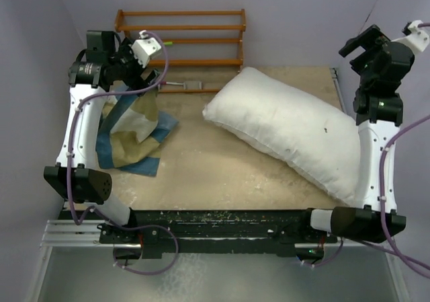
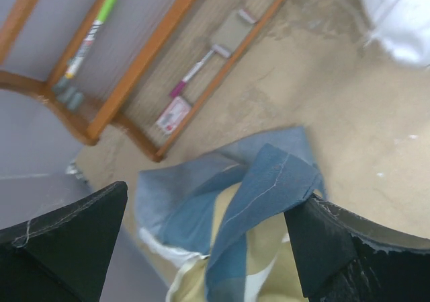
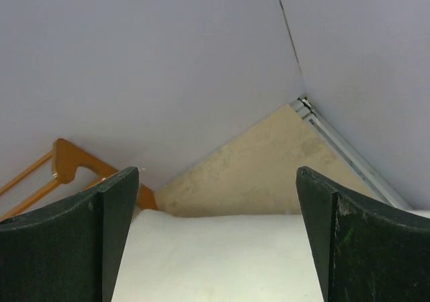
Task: Remove the pillowcase from the pillow
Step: Place the pillow at the center of the board.
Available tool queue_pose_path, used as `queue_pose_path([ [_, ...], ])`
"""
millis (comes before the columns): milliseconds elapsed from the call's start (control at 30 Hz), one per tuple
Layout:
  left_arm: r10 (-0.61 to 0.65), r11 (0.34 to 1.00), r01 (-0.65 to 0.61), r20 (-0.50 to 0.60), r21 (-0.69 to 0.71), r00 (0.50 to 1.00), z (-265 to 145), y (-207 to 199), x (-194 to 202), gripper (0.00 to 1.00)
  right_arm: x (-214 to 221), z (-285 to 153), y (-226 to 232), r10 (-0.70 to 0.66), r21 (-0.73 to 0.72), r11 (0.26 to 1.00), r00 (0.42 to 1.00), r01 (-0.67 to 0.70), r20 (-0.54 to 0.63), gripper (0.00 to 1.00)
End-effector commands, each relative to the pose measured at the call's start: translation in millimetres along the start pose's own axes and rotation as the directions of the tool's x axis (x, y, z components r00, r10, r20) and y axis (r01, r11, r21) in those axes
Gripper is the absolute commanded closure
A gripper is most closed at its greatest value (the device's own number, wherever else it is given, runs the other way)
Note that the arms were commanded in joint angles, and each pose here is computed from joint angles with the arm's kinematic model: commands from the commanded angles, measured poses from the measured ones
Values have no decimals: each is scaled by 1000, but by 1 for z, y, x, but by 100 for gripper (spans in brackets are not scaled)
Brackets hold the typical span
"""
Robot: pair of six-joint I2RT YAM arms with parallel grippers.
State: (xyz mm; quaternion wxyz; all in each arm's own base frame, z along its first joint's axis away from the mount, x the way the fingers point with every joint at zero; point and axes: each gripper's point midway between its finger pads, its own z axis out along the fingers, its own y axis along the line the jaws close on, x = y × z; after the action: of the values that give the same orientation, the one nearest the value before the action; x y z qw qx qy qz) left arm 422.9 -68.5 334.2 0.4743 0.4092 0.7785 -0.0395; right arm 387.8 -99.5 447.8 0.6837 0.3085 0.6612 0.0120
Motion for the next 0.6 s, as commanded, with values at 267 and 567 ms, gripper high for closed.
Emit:
queue_pose_path([
  [267, 611, 656, -752, -540, -62, 578, -36, 45, 60, 0, 153, -25, 116, -226, -309, 940, 942, 144, -249, 0],
  [567, 51, 965, -56, 25, 255, 998, -20, -85, -39, 0, 238, -101, 161, -245, -563, 826, 911, 17, -332, 3],
])
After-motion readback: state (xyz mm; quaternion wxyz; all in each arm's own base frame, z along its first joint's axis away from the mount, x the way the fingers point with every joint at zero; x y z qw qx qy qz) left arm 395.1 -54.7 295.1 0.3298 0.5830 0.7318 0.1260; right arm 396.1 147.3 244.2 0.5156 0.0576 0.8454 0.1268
